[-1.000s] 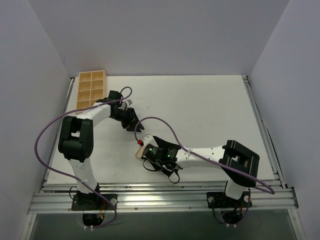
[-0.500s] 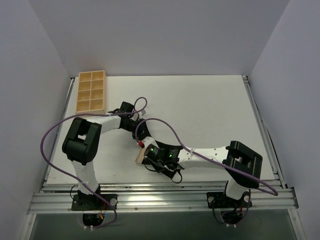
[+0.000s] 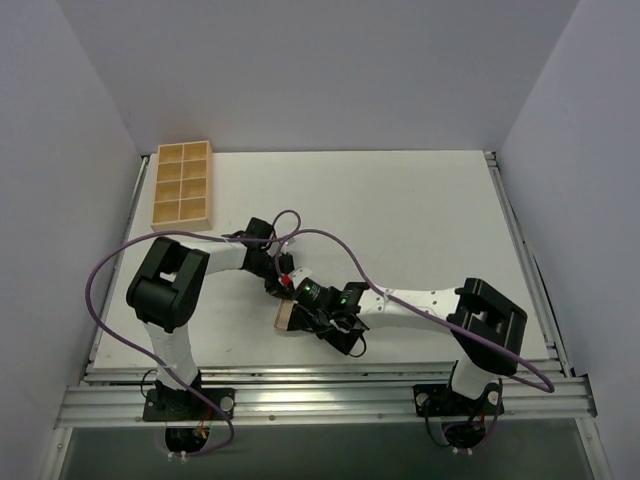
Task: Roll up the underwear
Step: Fold the underwear
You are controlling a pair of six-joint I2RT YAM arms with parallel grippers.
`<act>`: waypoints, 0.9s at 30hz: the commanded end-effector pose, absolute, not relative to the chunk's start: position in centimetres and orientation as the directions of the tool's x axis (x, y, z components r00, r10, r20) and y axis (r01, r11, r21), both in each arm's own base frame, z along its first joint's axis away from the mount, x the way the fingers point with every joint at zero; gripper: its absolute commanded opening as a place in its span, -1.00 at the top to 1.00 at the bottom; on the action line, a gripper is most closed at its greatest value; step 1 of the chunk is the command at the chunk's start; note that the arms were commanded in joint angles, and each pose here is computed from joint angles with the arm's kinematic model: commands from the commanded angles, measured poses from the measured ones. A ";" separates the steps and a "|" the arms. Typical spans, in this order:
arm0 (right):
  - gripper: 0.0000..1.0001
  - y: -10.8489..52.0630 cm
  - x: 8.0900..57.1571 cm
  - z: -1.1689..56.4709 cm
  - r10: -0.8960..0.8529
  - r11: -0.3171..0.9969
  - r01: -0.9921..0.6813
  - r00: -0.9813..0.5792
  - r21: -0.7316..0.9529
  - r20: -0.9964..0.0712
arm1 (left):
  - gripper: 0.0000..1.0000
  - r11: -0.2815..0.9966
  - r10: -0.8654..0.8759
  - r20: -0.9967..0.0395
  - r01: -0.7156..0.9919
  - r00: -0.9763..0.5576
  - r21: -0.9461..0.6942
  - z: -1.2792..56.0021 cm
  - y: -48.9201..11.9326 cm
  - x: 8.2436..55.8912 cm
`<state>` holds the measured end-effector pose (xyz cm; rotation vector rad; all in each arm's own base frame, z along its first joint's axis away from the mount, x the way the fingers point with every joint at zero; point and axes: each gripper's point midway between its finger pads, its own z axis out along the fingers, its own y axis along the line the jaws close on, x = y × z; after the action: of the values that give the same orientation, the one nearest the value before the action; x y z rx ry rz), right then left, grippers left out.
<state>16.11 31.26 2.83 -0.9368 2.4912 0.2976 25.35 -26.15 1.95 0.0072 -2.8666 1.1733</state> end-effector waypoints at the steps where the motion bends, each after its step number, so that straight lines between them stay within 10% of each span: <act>1: 1.00 31.0 17.3 4.7 -0.575 0.740 -0.672 -0.654 0.029 -0.491 | 0.59 0.724 0.030 -0.034 0.045 -0.999 -0.689 1.7 -26.5 26.3; 27: 1.00 29.2 20.3 4.3 -0.602 0.728 -0.683 -0.683 0.068 -0.414 | 0.35 0.752 0.011 -0.184 0.129 -0.983 -0.646 8.6 -26.9 30.4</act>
<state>20.10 29.25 3.76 -0.9704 2.5577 0.3044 28.93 -27.29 5.71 -0.0838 -3.0227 1.1393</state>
